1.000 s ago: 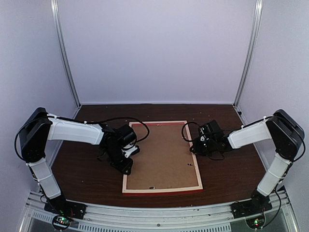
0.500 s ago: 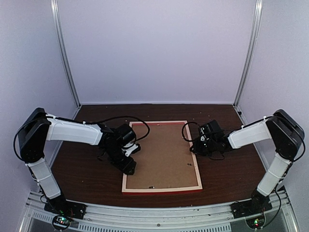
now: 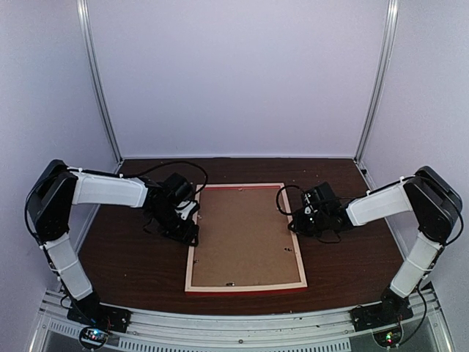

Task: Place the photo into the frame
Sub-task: Press the fastener onto the backboard.

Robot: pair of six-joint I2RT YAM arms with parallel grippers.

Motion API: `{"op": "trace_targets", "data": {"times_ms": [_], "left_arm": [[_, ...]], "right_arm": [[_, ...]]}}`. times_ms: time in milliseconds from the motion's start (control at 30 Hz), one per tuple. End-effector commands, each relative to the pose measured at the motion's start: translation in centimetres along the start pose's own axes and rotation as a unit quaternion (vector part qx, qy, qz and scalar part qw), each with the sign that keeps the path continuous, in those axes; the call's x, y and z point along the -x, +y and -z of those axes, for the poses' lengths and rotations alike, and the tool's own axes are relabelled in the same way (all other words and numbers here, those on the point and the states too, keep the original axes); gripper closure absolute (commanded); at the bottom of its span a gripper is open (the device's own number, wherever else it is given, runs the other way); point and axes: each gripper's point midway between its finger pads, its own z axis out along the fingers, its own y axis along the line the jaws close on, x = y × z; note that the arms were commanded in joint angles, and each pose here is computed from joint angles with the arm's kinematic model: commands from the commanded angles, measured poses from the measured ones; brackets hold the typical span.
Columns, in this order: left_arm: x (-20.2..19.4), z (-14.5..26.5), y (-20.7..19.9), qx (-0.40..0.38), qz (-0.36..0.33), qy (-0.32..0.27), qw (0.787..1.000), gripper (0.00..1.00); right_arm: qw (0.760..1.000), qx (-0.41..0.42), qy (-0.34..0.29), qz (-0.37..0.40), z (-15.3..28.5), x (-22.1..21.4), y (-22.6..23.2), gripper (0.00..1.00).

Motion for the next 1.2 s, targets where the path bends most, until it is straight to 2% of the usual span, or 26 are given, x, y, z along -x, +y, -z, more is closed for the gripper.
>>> {"op": "trace_targets", "data": {"times_ms": [0,100,400,700,800,967,1167], "left_arm": [[2.4,-0.8,-0.1,-0.02,0.025,-0.015,0.999,0.34],[2.8,-1.4,0.1,-0.021,0.032,-0.009,0.999,0.39],[3.2,-2.2,1.0,-0.005,0.053,-0.002,0.999,0.66],[2.4,-2.2,2.2,0.027,0.058,0.005,0.998,0.82],[2.2,-2.0,2.4,0.032,0.062,0.004,0.998,0.83],[2.2,-1.7,2.2,0.026,0.073,-0.004,0.997,0.83],[2.5,-1.4,2.1,0.027,0.077,-0.012,0.997,0.81]], "right_arm": [[0.996,-0.037,0.077,-0.029,-0.9,-4.7,-3.0,1.0],[0.996,-0.039,0.078,-0.03,-0.7,-5.1,-3.0,1.0],[0.997,-0.021,0.066,-0.037,-0.1,-5.5,-2.2,1.0],[0.997,-0.016,0.061,-0.034,1.0,-5.5,-1.8,0.94],[0.997,-0.019,0.068,-0.02,1.2,-5.5,-1.7,0.86],[0.996,-0.003,0.085,0.009,1.8,-5.7,-0.6,0.64],[0.994,0.008,0.1,0.04,2.6,-6.8,0.3,0.48]]}}
